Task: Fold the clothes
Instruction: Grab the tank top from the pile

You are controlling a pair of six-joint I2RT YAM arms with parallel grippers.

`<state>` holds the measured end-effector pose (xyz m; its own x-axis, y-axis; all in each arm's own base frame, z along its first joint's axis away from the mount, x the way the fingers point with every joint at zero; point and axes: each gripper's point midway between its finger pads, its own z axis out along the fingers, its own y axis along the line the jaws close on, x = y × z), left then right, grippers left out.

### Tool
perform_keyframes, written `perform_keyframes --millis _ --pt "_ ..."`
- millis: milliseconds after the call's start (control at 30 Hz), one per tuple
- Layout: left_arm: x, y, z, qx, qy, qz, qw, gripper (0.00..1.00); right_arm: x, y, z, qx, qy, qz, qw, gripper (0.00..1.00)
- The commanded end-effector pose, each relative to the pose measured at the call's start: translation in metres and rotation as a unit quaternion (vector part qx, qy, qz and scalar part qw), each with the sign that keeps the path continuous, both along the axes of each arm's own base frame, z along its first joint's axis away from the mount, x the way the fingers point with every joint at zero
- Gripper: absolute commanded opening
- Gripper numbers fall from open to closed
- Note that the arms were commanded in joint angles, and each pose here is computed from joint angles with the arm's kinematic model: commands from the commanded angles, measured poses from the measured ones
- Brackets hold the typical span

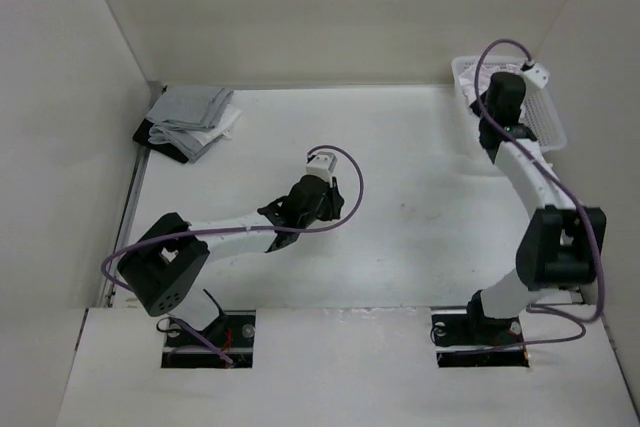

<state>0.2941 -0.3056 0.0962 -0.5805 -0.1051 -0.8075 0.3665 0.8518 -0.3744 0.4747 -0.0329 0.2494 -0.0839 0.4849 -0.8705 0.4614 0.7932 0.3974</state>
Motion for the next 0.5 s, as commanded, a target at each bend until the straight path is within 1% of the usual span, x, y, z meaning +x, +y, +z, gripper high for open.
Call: perform_keyframes --millis 0,67,100,133,200,300,467 --pt "0.006 -0.003 0.026 -0.038 -0.036 -0.002 0.999 0.17 0.052 -0.059 -0.025 -0.004 0.067 -0.03 0.997 0.1" --pt "0.008 -0.001 0.024 -0.04 -0.034 0.001 0.999 0.24 0.073 -0.082 -0.036 -0.013 0.088 -0.048 0.995 0.19" --pt "0.009 0.002 0.023 -0.044 -0.033 0.007 0.998 0.31 0.091 -0.104 -0.046 -0.018 0.1 -0.064 0.993 0.29" --pt "0.012 0.005 0.024 -0.048 -0.034 0.012 0.998 0.35 0.105 -0.125 -0.053 -0.022 0.104 -0.079 0.991 0.39" --pt "0.016 0.01 0.024 -0.055 -0.034 0.021 0.998 0.4 0.118 -0.151 -0.067 -0.019 0.11 -0.093 0.989 0.48" --pt "0.022 0.017 0.022 -0.07 -0.026 0.033 0.997 0.43 0.135 -0.171 -0.091 -0.001 0.121 -0.081 0.989 0.55" --pt "0.025 0.015 0.018 -0.104 -0.008 0.026 0.994 0.43 0.149 -0.19 -0.121 0.004 0.137 -0.085 0.987 0.59"
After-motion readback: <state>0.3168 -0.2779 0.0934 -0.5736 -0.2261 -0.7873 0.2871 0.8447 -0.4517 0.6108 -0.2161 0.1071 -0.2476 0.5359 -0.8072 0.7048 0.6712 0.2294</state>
